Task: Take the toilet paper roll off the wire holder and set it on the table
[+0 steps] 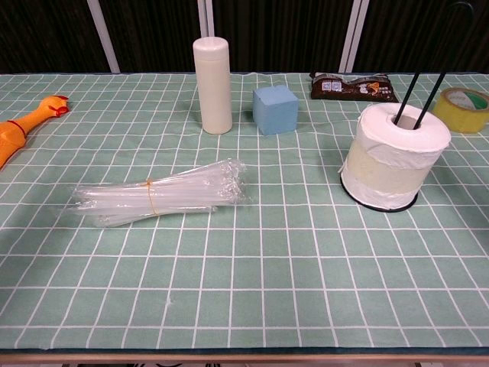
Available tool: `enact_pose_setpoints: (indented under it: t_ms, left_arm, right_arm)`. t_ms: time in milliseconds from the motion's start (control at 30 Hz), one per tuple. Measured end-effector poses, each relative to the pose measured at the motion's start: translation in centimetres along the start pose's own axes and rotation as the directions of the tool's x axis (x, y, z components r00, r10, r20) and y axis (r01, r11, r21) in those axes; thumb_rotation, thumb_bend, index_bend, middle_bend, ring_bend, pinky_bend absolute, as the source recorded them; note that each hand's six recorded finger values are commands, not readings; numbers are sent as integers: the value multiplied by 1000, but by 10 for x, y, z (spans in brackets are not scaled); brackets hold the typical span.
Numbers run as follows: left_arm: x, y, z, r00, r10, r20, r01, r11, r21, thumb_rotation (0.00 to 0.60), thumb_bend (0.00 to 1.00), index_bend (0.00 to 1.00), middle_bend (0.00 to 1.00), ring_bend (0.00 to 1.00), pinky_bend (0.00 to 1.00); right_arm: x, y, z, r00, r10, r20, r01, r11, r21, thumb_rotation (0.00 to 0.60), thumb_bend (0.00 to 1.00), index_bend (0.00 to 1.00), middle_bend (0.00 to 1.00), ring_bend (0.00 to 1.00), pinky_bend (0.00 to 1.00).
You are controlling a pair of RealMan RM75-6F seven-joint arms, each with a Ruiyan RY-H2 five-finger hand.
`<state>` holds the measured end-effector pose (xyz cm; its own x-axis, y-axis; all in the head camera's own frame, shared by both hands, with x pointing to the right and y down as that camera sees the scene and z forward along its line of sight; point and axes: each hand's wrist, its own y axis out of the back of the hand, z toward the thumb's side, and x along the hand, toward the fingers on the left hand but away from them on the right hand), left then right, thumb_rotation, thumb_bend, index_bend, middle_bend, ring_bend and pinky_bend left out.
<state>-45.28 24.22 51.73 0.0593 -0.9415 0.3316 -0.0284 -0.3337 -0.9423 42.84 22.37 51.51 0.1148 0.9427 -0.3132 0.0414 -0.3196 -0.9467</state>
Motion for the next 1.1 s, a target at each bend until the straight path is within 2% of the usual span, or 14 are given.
enact_pose_setpoints:
  t_ms: [933, 1100]
  left_arm:
    - [-3, 1, 3, 1000, 9, 6, -9, 1000, 3, 600, 44, 141, 44, 0, 0]
    - [-3, 1, 3, 1000, 8, 7, -8, 1000, 2, 600, 44, 141, 44, 0, 0]
  right_arm:
    - [1, -4, 0, 1000, 28, 9, -28, 998, -52, 600, 0, 82, 0, 0, 11]
    - [1, -7, 1, 999, 41, 17, -39, 997, -74, 600, 0, 41, 0, 0, 11]
